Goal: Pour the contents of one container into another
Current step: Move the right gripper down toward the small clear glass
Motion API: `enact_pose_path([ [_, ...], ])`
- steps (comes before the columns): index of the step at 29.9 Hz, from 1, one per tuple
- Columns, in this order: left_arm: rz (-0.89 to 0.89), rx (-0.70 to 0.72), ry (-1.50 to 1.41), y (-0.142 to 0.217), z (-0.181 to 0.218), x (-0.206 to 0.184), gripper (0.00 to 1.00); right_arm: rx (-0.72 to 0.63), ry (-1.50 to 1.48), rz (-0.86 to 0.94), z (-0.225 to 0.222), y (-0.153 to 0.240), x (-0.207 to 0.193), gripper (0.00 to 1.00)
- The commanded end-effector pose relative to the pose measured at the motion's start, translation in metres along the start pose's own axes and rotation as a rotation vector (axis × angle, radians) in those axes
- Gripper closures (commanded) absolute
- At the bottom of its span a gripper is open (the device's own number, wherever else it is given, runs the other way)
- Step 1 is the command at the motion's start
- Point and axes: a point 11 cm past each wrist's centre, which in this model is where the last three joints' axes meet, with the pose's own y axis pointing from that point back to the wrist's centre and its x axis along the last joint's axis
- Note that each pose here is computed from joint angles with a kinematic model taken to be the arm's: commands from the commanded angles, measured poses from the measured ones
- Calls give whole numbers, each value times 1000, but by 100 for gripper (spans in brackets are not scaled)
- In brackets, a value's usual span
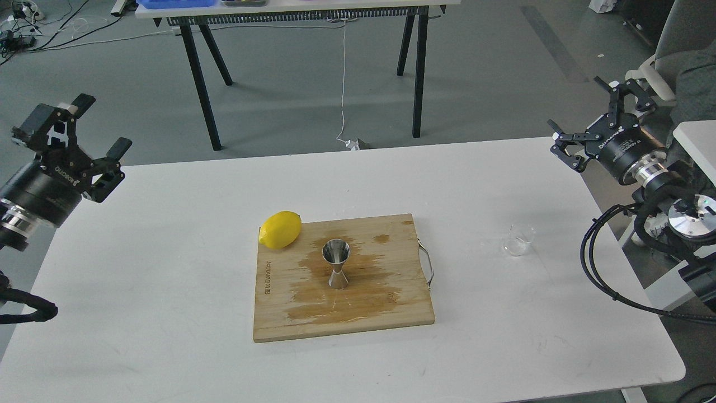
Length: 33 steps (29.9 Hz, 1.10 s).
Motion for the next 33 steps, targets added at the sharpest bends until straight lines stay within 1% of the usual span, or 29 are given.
enact_pose_path([
  [1,-7,-1,12,-2,-3,-5,2,-2,-2,5,2,2,2,1],
  [8,-14,4,22,-3,-8,-9,2,-7,-9,5,3,3,3,1],
  [10,-13,9,23,-2,-10,-9,2,3,-38,-15,4,3,-3,1],
  [12,-13,16,27,0,-14,-10,2,90,-157,-25,-10,9,-2,1],
  [14,-12,19,29,1,-15,-10,2,203,-335,-11,-21,24,11,1],
  [17,-13,27,45,3,-22,-14,2,319,-470,-2,-40,47,25,1],
  [22,-16,37,70,4,-33,-22,2,391,-546,29,-37,94,45,1],
  [24,-18,40,78,4,-37,-25,2,389,-571,51,-33,108,47,1],
  [27,-17,43,88,5,-42,-27,2,361,-658,201,-21,132,60,1],
  [29,-17,44,88,5,-42,-27,2,305,-704,296,-9,142,66,2],
  [33,-17,45,90,5,-43,-28,2,142,-763,470,23,152,73,2],
])
